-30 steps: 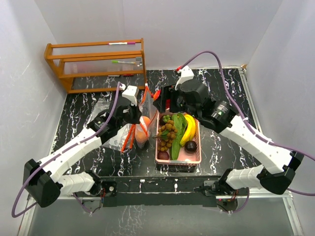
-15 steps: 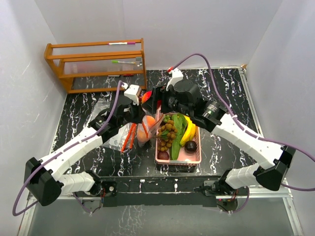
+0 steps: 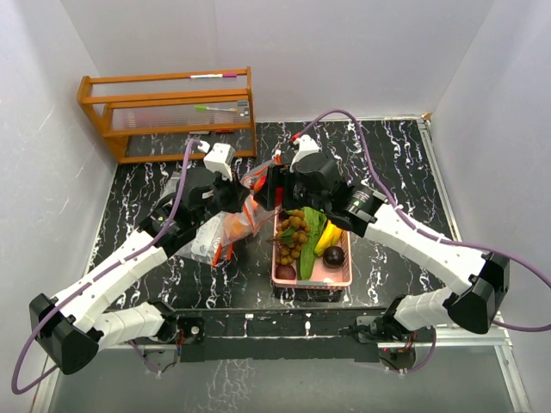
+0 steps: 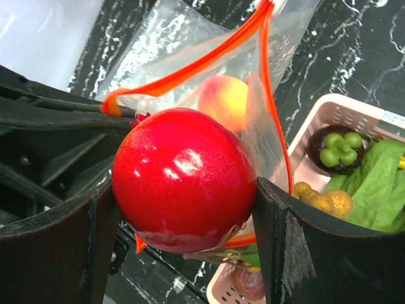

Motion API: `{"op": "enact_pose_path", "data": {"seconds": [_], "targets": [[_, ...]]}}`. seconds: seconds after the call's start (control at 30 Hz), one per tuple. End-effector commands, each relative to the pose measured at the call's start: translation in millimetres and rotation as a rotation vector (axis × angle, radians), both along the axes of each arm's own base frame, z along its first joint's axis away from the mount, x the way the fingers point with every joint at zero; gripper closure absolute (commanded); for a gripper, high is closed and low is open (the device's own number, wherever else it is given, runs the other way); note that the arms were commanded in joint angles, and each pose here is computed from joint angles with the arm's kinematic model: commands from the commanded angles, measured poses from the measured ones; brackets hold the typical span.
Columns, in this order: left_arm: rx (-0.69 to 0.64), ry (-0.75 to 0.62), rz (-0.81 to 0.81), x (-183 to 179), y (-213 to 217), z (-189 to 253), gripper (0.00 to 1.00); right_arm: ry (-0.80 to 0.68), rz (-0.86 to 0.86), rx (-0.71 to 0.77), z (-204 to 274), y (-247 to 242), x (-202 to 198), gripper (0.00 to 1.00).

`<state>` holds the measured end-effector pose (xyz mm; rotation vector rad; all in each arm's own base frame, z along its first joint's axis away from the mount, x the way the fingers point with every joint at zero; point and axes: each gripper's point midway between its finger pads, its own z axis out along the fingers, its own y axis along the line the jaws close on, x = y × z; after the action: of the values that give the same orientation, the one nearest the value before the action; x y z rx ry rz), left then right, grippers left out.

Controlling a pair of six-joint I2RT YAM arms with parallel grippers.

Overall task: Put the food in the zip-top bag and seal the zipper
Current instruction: Place the fake fruit in the zipper food storage bag.

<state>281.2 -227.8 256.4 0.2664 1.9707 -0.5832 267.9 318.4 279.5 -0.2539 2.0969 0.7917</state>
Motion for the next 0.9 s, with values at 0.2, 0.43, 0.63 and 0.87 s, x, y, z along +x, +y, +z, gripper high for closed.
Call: {"op": "enact_pose_path", "data": {"seconds": [0.2, 0.43, 0.63, 0.87], "targets": [[-0.045, -0.057, 0.009, 1, 1, 30, 1.0, -0.036, -0.056, -0.039, 8, -11, 8, 0.11], [-0.045, -0.044, 0.0, -1, 0, 26, 1.0, -0.063, -0.058, -0.024, 18, -11, 9, 0.02], [-0.035, -0.03, 0.001, -2, 0, 19, 1.0, -0.097, -0.021, 0.023, 43, -5, 6, 0.02], [-0.04, 0.003, -0.02, -4, -5, -4, 1.0, -0.172, -0.06, 0.046, 83, -22, 4, 0.02]]}}
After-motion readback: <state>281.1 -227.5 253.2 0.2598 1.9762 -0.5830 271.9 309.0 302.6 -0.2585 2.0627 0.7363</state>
